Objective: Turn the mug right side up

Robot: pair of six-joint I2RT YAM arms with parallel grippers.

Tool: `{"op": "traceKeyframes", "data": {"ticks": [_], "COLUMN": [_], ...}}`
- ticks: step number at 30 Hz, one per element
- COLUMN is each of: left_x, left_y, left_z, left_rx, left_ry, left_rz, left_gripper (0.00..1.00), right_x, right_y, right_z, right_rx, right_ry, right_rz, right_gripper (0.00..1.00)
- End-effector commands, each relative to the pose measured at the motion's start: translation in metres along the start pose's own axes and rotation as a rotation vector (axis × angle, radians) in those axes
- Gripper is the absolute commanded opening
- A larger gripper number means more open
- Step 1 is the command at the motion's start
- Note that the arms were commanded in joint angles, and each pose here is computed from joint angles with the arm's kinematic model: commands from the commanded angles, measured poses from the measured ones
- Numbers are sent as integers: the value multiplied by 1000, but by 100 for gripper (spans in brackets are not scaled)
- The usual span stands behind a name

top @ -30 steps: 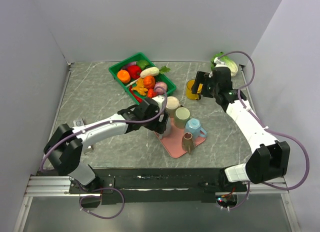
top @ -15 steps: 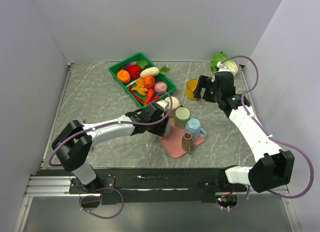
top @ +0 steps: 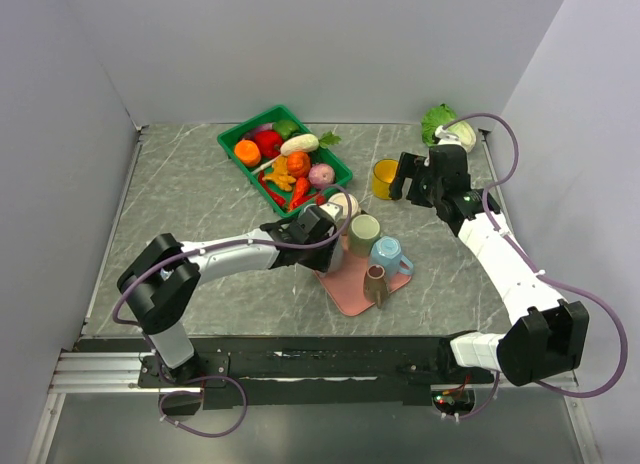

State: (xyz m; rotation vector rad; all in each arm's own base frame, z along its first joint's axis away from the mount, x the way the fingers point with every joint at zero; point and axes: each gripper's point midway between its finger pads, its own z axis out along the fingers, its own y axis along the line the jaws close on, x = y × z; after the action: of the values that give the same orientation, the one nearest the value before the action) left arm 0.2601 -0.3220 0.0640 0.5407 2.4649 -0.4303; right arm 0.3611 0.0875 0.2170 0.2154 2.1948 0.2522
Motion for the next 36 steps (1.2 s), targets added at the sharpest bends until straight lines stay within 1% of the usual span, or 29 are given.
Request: {"op": "traceKeyframes", "data": {"ticks": [1,2,5,6,8,10,15,18,21,27,29,32,35,36], "left_x": [-21,-21,-19,-20,-19,-18,-16,-16,-21,-46,-51,-68,-95,-102], "left_y": [-12,-12,-11,-10,-10,-9,-7,-4,-6,-23,-28,-37,-48,-50], "left_z": [-1,-1,0,0,0,0,-1,-4,-17,-67,-78,-102,-131,-139], "left_rx": [29,29,21,20,16,13,3,-14,-3,90,121,167,230,246], "left_ry": [-51,-50,-41,-41,-42,-39,-35,-36,-52,-114,-126,-179,-260,-281], "left_rz": [-4,-4,0,-2,-1,-1,4,14,21,45,52,57,48,41], "left_gripper": [46,46,33,27,25,21,1,1,1,1,1,1,1,1], "right_x": [-8,-7,-8,-9,-9,-8,-5,-5,-7,-15,-22,-32,-43,-46], "right_y": [-2,-1,-4,-4,-7,-7,-9,-8,-6,5,11,19,36,46], "right_z": [-8,-9,-11,-12,-13,-13,-15,-17,-20,-35,-42,-56,-72,-78], "right_rx": [12,11,21,21,28,29,28,25,15,-42,-78,-127,-226,-282], "right_ry": [-41,-41,-48,-50,-54,-56,-57,-56,-60,-79,-112,-161,-198,-206], "right_rz": [11,10,7,5,7,11,20,25,28,44,54,65,64,59], "right_gripper": [100,100,100,100,100,100,100,100,100,100,100,100,100,100]}}
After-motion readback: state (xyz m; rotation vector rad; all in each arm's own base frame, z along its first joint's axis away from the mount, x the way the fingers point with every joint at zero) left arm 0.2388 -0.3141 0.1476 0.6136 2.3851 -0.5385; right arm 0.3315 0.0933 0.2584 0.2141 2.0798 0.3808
